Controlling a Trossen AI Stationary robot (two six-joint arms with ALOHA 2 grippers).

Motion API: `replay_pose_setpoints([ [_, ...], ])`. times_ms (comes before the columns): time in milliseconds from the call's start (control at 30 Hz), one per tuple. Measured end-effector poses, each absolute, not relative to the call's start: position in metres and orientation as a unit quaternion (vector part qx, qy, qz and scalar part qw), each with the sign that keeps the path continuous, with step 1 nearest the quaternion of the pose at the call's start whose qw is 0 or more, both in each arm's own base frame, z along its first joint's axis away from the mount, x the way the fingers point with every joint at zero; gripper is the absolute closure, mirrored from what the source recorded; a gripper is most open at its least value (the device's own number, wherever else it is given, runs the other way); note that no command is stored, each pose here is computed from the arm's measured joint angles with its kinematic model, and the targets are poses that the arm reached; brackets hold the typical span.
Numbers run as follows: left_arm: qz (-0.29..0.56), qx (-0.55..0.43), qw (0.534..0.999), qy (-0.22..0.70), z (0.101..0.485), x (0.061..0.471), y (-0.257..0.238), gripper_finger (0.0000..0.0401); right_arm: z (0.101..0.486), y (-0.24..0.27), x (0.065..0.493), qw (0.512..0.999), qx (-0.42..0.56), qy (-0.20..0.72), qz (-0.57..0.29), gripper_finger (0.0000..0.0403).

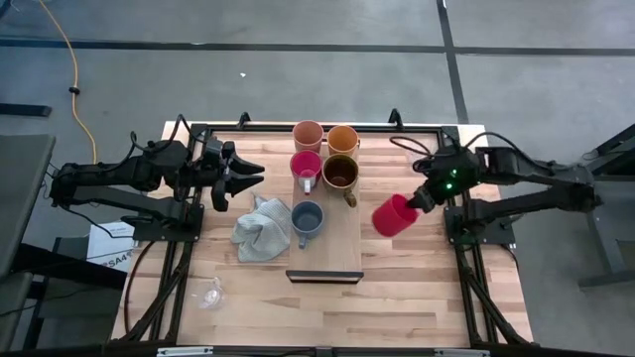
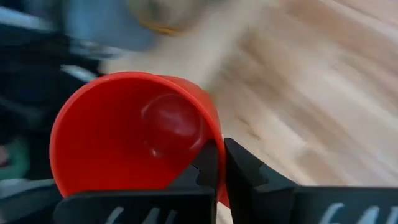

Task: Stack small to large cups/mugs on shelf
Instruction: Put the red mug on the shelf

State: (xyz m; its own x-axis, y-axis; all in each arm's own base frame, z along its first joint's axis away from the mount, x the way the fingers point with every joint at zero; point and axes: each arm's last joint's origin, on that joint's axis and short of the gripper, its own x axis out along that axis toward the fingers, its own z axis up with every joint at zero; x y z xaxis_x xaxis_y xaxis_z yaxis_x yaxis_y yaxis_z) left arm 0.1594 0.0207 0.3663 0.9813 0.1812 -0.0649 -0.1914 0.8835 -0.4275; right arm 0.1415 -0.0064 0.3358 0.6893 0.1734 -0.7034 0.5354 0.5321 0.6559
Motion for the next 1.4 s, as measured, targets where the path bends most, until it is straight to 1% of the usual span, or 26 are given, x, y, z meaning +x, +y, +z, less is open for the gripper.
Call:
replay_pose_setpoints([
  [67, 0.096, -0.225, 0.97, 0.011, 0.366, 0.159, 0.021, 0.0261, 0.342, 0.002, 0.155, 0.81, 0.464, 0.351, -0.075, 0.0403],
  [133, 0.096, -0.225, 0.97, 0.011, 0.366, 0.159, 0.021, 0.0261, 0.351, 0.01, 0.167, 0.828, 0.448, 0.332, -0.062, 0.0403],
  [233, 0.096, -0.225, 0.969, 0.011, 0.366, 0.159, 0.021, 0.0261, 0.366, 0.021, 0.183, 0.84, 0.421, 0.335, -0.079, 0.0403],
  [367, 0.096, -0.226, 0.969, 0.011, 0.366, 0.159, 0.021, 0.0261, 0.382, 0.033, 0.208, 0.849, 0.373, 0.352, -0.129, 0.0403],
  [467, 0.096, -0.226, 0.969, 0.011, 0.366, 0.159, 0.021, 0.0261, 0.384, 0.037, 0.225, 0.835, 0.352, 0.381, -0.185, 0.0403],
  [533, 0.096, -0.226, 0.969, 0.011, 0.366, 0.159, 0.021, 0.0261, 0.383, 0.04, 0.238, 0.825, 0.339, 0.404, -0.203, 0.0403],
  [767, 0.096, -0.226, 0.969, 0.012, 0.366, 0.159, 0.021, 0.0261, 0.366, 0.047, 0.275, 0.791, 0.333, 0.46, -0.23, 0.0403],
  [1033, 0.096, -0.225, 0.969, 0.012, 0.366, 0.159, 0.021, 0.0261, 0.349, 0.052, 0.301, 0.757, 0.369, 0.465, -0.271, 0.0403],
  [1400, 0.096, -0.225, 0.97, 0.012, 0.366, 0.159, 0.021, 0.0261, 0.345, 0.052, 0.305, 0.737, 0.405, 0.443, -0.311, 0.0403],
])
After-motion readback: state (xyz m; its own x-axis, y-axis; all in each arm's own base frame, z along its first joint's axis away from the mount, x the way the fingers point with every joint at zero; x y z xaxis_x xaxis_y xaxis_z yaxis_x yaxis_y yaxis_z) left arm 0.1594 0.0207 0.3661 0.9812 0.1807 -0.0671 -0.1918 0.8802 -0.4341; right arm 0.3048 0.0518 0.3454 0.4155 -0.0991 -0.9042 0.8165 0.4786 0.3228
